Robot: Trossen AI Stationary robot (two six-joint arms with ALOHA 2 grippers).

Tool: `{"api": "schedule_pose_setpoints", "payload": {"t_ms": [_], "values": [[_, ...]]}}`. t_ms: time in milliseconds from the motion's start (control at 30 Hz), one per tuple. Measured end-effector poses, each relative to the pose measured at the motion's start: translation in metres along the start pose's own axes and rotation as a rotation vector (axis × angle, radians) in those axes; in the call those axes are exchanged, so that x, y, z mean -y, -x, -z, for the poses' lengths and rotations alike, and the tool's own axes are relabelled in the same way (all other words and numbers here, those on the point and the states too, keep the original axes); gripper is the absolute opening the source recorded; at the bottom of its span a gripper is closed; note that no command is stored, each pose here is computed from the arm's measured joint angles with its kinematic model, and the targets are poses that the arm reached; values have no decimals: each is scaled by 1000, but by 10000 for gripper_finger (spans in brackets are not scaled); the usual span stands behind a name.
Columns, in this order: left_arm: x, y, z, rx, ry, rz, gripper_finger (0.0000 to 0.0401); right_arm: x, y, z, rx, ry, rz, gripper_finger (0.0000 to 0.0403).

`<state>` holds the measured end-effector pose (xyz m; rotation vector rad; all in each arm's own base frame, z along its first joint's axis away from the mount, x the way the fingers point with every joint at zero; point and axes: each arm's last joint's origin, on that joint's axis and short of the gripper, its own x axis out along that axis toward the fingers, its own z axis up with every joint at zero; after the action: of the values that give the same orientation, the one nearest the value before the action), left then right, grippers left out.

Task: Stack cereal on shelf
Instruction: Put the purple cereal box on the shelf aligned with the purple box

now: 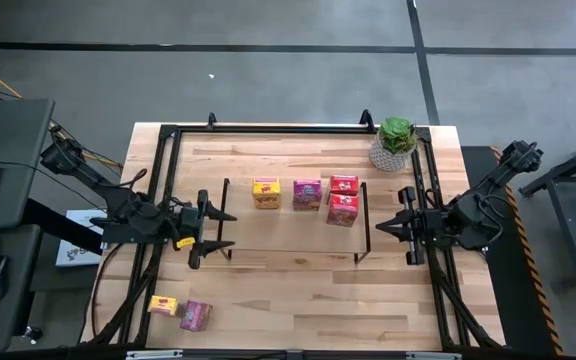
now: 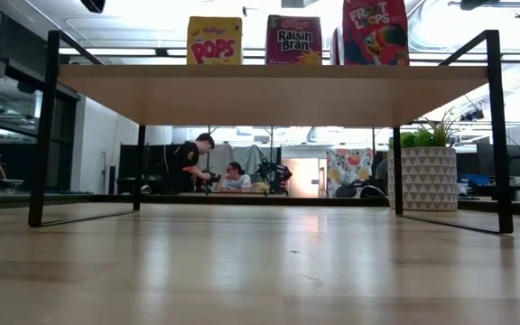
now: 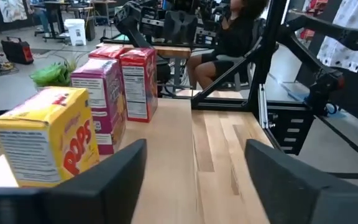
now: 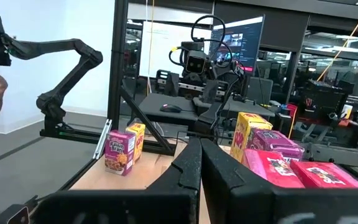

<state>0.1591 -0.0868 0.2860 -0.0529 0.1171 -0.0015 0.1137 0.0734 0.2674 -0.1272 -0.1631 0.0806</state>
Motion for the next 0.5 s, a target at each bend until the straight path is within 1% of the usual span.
{"api": "schedule_pose_setpoints", "payload": {"t_ms": [100,200,267,367,433,500], "values": [[4,-4,-4,-12,10,24,293,0,0,0,0,0,0,0],[9,-5,-22,-5,20,46,303,0,0,0,-1,0,0,0],[15,-7,-37,-34,42,40,305,0,0,0,-1,-1,0,0],[25,-10,-55,-165,89,-13,305,0,0,0,-1,0,0,0],[34,-12,-58,-313,142,-67,305,0,0,0,-2,1,0,0],[44,-16,-56,-471,232,-131,305,0,0,1,-5,3,-1,0]]}}
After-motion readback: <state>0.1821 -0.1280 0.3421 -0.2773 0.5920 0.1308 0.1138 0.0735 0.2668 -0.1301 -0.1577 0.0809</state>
